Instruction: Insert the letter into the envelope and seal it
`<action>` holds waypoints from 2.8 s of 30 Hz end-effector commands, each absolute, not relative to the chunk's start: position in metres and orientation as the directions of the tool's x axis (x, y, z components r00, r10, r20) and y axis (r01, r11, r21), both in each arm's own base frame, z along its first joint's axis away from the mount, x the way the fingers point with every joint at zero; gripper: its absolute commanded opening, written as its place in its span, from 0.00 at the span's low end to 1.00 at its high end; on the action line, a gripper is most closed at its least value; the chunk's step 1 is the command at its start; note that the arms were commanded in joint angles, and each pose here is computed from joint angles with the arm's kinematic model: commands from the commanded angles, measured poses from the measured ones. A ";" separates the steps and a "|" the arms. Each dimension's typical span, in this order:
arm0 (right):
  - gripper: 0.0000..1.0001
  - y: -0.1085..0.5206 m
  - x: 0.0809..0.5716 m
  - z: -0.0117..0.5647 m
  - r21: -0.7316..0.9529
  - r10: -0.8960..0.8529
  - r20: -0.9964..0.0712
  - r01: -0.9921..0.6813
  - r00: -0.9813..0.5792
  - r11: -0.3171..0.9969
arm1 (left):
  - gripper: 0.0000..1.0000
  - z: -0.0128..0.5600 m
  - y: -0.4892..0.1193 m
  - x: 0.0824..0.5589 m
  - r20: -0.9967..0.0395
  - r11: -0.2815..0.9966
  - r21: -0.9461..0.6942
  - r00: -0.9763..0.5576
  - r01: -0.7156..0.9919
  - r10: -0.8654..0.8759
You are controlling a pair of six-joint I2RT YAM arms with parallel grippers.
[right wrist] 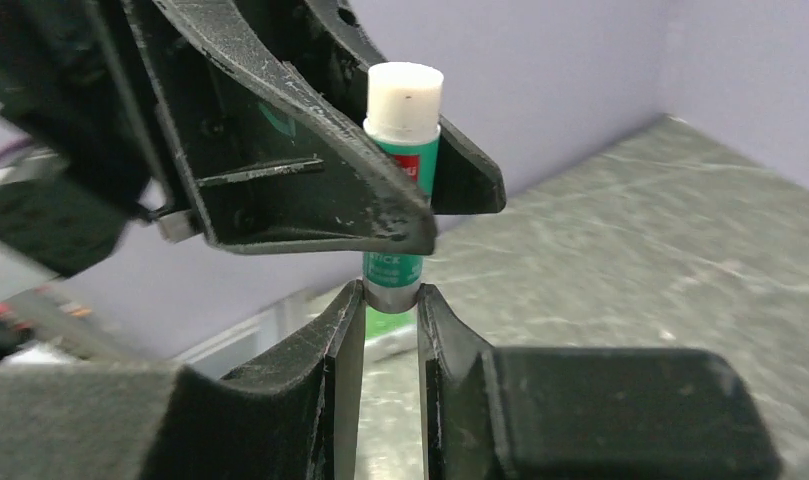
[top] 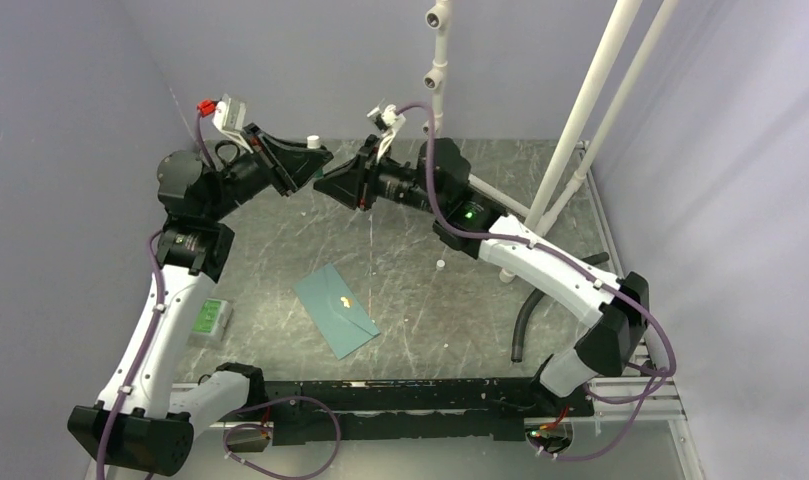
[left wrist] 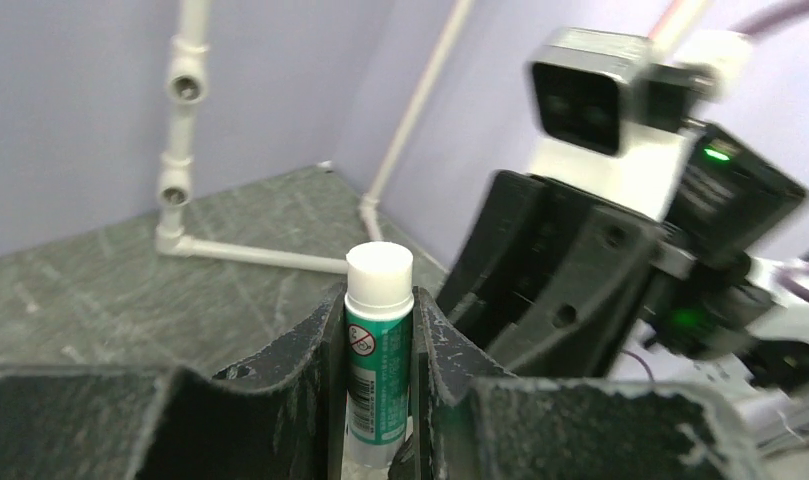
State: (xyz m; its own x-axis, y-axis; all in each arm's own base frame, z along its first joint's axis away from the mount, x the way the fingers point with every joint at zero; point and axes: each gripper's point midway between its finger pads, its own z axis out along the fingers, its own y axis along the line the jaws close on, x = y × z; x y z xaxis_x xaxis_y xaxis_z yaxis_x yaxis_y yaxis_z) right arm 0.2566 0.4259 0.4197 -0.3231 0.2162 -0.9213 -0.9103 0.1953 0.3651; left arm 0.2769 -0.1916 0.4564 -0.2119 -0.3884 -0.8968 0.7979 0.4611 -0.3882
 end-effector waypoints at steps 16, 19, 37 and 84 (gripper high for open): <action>0.04 0.391 0.329 0.370 0.001 -0.072 -0.993 -0.599 -0.098 0.800 | 0.03 0.385 -0.143 0.319 -0.805 0.728 -0.589 -0.334 0.351 -0.491; 0.37 0.401 0.300 0.379 0.062 -0.044 -0.992 -0.756 -0.119 0.652 | 0.02 0.393 -0.149 0.316 -0.825 0.714 -0.564 -0.318 0.415 -0.468; 0.60 0.389 0.240 0.422 0.196 0.093 -0.978 -0.972 -0.185 0.128 | 0.02 0.438 -0.208 0.240 -0.928 0.330 -0.337 -0.254 0.882 -0.271; 0.68 0.361 0.228 0.439 0.371 0.210 -0.914 -0.925 -0.347 0.084 | 0.02 0.420 -0.216 0.240 -0.953 0.260 -0.281 -0.235 0.924 -0.194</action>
